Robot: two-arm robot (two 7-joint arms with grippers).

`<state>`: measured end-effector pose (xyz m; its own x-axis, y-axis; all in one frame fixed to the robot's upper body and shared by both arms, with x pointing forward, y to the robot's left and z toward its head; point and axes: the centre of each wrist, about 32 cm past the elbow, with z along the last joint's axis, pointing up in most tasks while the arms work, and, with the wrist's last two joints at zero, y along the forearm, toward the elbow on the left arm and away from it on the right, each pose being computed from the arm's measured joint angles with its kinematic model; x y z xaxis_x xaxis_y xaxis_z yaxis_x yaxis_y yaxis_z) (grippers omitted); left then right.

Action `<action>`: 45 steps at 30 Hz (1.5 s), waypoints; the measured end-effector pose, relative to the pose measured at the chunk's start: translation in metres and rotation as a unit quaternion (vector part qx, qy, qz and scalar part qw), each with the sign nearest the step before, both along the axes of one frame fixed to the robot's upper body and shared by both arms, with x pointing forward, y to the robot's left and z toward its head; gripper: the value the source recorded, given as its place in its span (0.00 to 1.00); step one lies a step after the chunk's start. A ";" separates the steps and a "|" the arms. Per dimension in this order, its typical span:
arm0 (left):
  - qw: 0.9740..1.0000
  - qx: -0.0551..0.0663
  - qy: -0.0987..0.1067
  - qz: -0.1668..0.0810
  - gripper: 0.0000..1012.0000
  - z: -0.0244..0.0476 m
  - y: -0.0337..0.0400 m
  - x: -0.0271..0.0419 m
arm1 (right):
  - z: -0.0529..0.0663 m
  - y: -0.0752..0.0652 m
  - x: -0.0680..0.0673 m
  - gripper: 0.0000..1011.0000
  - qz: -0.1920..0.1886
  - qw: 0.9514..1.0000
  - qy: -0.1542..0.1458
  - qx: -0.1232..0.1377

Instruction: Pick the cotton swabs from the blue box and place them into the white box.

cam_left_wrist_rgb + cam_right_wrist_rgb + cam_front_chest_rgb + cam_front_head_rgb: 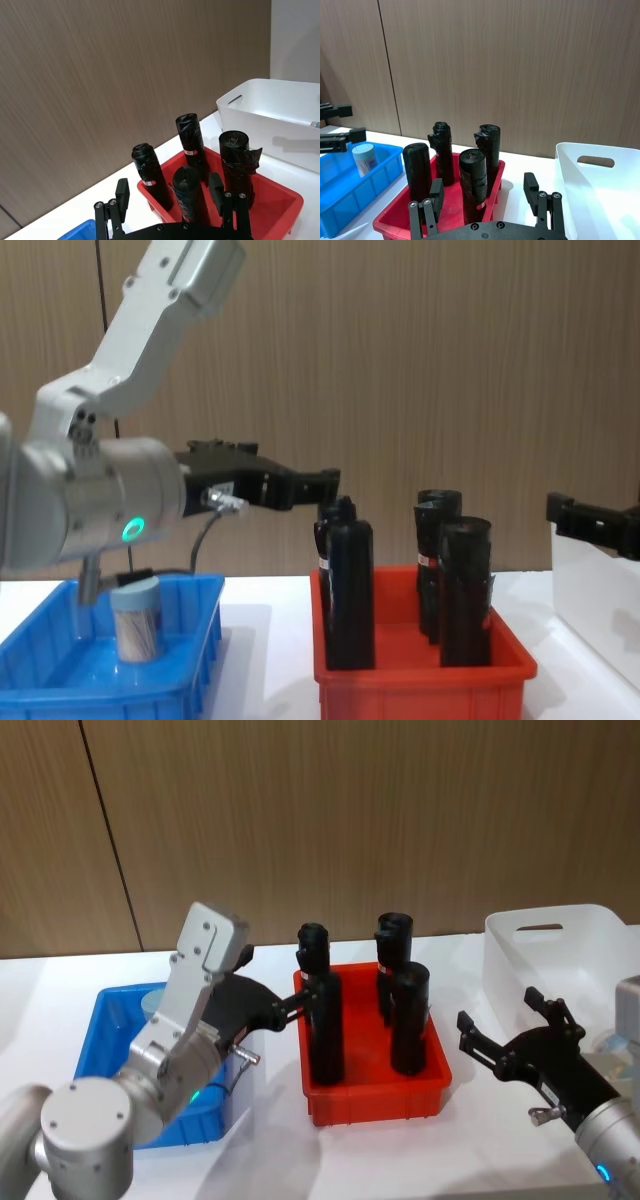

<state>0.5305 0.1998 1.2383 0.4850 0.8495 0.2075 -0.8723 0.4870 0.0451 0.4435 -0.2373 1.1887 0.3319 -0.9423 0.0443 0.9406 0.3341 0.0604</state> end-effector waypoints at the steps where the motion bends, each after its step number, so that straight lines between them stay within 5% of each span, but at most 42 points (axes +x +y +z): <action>1: 1.000 0.000 -0.003 0.002 0.99 -0.0022 -0.0001 -0.0020 | 0.000 0.000 0.000 0.99 0.000 1.000 0.000 0.000; 10: 0.999 -0.007 -0.047 0.021 0.99 -0.0241 -0.0011 -0.0263 | 0.000 0.000 0.000 0.99 0.000 1.000 0.000 0.000; 17: 0.997 -0.013 -0.064 0.028 0.99 -0.0325 -0.0016 -0.0370 | 0.000 0.000 0.000 0.99 0.000 1.000 0.000 0.001; 45: 0.997 -0.014 -0.067 0.029 0.99 -0.0338 -0.0014 -0.0385 | -0.001 -0.007 0.008 0.99 0.011 1.000 0.007 0.000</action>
<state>0.4920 0.1984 1.2044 0.4038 0.8822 0.2424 -0.8968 0.4341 -0.0860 0.4510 -0.2442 1.1874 0.3528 -0.9349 0.0390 0.9339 0.3544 0.0476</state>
